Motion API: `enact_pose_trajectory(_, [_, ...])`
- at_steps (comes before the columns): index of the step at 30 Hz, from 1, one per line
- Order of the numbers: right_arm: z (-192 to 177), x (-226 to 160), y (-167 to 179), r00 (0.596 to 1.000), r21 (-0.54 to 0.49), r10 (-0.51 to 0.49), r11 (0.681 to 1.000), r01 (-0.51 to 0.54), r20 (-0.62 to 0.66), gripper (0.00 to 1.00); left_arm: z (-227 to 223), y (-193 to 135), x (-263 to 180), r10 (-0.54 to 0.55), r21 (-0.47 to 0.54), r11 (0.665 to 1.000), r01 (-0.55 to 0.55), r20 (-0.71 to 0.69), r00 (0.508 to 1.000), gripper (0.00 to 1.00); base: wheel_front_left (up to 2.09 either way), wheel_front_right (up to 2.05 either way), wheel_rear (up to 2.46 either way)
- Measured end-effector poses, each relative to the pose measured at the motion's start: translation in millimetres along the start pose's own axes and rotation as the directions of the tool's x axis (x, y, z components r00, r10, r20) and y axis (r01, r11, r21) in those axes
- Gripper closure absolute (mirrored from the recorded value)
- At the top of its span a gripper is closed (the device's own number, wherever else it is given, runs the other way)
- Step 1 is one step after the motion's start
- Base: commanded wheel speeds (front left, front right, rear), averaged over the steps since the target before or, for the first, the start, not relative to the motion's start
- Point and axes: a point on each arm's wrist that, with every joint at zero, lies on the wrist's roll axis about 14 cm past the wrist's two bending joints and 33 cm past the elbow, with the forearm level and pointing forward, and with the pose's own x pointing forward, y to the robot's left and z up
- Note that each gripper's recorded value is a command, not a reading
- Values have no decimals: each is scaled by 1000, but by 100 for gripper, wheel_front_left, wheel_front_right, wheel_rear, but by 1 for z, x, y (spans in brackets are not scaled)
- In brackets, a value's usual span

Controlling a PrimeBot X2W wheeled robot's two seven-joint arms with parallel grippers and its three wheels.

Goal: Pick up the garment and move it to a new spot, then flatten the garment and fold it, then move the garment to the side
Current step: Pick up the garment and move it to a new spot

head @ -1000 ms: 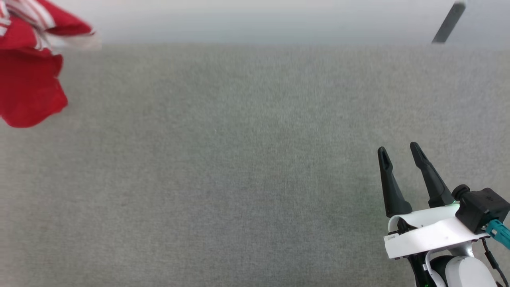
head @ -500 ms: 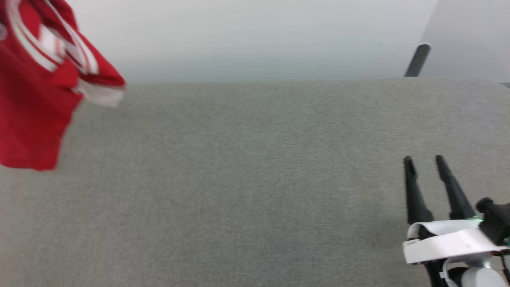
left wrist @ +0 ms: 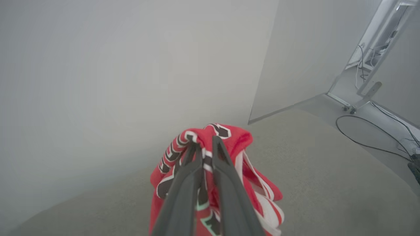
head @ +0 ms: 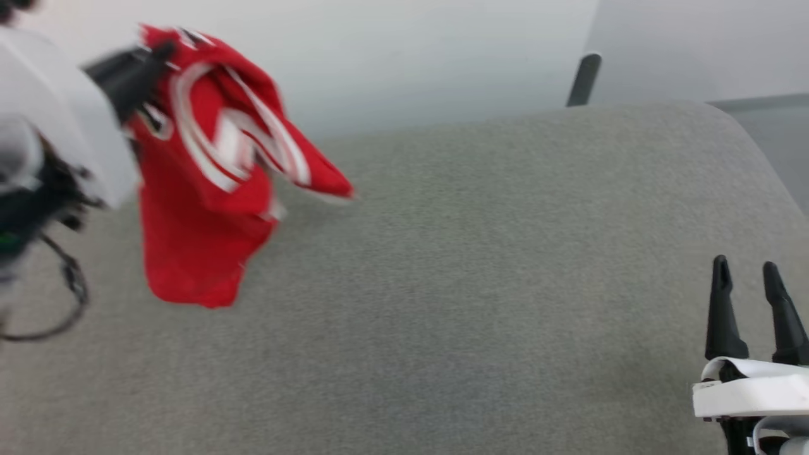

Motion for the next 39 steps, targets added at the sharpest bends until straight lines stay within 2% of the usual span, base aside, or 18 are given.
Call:
enact_pose_trajectory(6, [-5, -9, -25, 997, -4, -77, 997, 77, -13, 0, -28, -48, 19, -123, -29, 992, 121, -59, 991, 100, 0, 0, 0])
enact_pose_trajectory(15, [-19, -13, -41, 990, -1, -131, 991, 132, -52, 0, -115, -93, 38, -253, -149, 964, 222, -246, 936, 100, 0, 0, 0])
enact_pose_trajectory(22, [-30, -13, -43, 987, 0, -140, 990, 141, -83, 0, -188, -98, 38, -280, -236, 952, 194, -416, 865, 100, 0, 0, 0])
enact_pose_trajectory(31, [-34, -7, -32, 990, 10, -108, 994, 110, -90, 0, -248, -97, 30, -281, -271, 951, 150, -549, 787, 100, 0, 0, 0])
enact_pose_trajectory(32, [-34, -7, -32, 990, 11, -105, 994, 107, -90, 0, -252, -96, 29, -277, -271, 952, 143, -559, 782, 94, 0, 0, 0])
enact_pose_trajectory(35, [-33, -6, -28, 992, 16, -93, 995, 95, -88, 0, -255, -91, 27, -267, -270, 954, 133, -558, 786, 31, 0, 0, 0])
enact_pose_trajectory(37, [-33, -5, -24, 993, 16, -81, 996, 83, -88, 0, -253, -91, 25, -266, -267, 954, 135, -551, 791, 0, 0, 0, 0])
enact_pose_trajectory(39, [-34, -5, -20, 994, 17, -69, 997, 71, -88, 0, -250, -89, 23, -264, -264, 955, 137, -542, 798, 0, 0, 0, 0])
